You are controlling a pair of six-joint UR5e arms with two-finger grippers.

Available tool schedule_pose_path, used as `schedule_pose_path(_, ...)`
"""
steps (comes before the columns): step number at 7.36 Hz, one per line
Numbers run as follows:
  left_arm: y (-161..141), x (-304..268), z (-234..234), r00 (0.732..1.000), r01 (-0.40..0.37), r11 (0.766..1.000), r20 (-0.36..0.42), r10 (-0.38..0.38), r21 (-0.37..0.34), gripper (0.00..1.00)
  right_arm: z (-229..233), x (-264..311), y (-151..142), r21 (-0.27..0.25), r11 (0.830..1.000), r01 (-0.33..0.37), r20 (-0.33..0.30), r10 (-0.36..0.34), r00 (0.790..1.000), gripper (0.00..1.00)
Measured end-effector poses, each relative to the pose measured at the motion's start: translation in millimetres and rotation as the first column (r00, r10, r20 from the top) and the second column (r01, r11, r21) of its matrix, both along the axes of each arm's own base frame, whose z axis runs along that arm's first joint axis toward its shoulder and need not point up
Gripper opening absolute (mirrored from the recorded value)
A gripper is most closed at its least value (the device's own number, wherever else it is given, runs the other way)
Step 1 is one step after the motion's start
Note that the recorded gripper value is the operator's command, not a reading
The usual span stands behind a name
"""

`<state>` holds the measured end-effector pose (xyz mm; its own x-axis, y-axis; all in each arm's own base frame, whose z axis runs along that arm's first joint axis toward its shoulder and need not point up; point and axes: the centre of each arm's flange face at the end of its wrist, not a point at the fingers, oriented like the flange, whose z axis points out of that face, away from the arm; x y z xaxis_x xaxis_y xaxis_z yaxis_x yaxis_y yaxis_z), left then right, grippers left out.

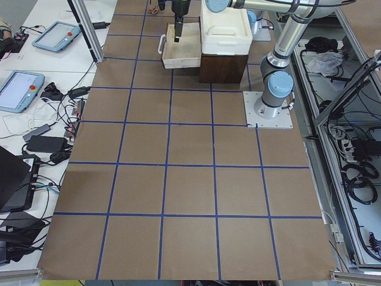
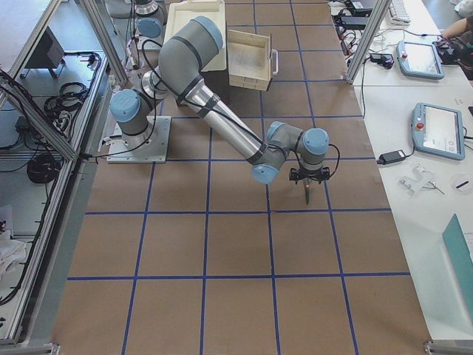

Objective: Put scissors in drawer and close it
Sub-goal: 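Lower the right gripper and close it on the scissors handles, then lift the scissors with the right gripper and carry them over the drawer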

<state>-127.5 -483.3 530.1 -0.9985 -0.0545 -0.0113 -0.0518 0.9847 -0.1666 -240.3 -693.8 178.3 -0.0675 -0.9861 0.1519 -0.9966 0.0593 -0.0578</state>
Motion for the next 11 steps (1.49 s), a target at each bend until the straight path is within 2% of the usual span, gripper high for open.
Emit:
schedule_pose_path(2, -0.3, 1.2, 0.0, 1.0, -0.002, 1.0, 0.0, 0.002, 0.0, 1.0, -3.5, 0.2, -0.1, 0.004, 1.0, 0.002, 0.005, -0.002, 1.0, 0.95)
schedule_pose_path(4, -0.6, 2.4, 0.0, 1.0, -0.005, 1.0, 0.0, 0.005, 0.0, 1.0, -4.4, 2.6, -0.7, 0.006, 1.0, 0.001, 0.011, -0.001, 1.0, 0.51)
schedule_pose_path(5, -0.6, 2.7, 0.0, 1.0, -0.006, 1.0, 0.001, 0.006, 0.0, 1.0, -4.7, 4.1, -1.0, 0.007, 1.0, -0.002, 0.013, 0.002, 1.0, 0.2)
schedule_pose_path(6, -0.5, 2.8, 0.2, 1.0, -0.006, 1.0, 0.001, 0.006, 0.0, 1.0, -4.6, 4.7, -1.2, 0.007, 1.0, -0.003, 0.013, 0.003, 1.0, 0.0)
schedule_pose_path(11, 0.7, 2.3, 1.3, 1.0, -0.005, 1.0, 0.003, 0.005, -0.001, 1.0, 19.6, 18.7, -5.7, -0.01, 0.999, -0.035, -0.012, 0.035, 0.999, 0.0)
